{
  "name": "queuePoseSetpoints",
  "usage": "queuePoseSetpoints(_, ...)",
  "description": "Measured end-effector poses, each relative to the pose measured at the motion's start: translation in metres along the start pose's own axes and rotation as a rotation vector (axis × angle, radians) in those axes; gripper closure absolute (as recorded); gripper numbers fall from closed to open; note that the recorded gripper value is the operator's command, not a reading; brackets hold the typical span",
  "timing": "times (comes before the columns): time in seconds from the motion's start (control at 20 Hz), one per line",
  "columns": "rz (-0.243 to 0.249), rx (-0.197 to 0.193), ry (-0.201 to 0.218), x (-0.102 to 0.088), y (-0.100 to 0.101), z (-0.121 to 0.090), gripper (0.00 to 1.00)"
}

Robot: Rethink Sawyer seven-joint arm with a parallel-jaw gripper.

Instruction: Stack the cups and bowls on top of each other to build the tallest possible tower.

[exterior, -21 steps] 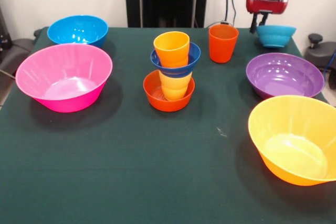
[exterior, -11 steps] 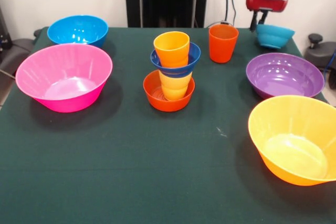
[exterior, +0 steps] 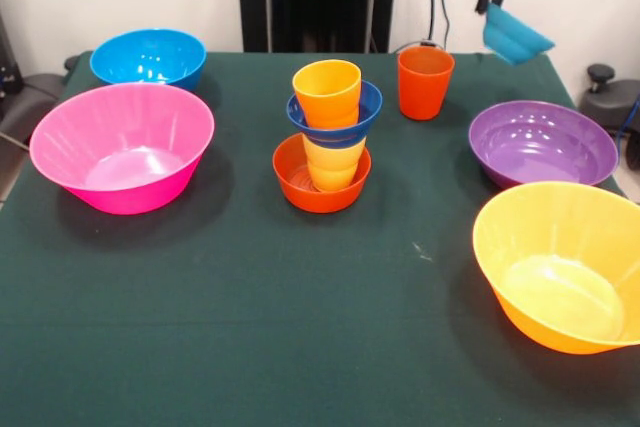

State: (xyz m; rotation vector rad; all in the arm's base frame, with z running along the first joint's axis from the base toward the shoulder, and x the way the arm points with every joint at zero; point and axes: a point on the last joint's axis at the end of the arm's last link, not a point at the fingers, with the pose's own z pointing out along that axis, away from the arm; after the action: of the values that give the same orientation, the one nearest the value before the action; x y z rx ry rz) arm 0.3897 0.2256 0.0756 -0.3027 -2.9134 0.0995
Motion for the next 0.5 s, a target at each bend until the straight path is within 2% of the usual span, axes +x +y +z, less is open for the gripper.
queuePoseSetpoints(0.15, 0.041, -0.008, 0.040, -0.017, -0.012, -0.032, 1.00)
queuePoseSetpoints(0.35, 0.085, -0.027, 0.056, -0.037, -0.027, -0.061, 1.00)
queuePoseSetpoints(0.5, 0.129, -0.049, 0.054, -0.063, -0.043, -0.093, 1.00)
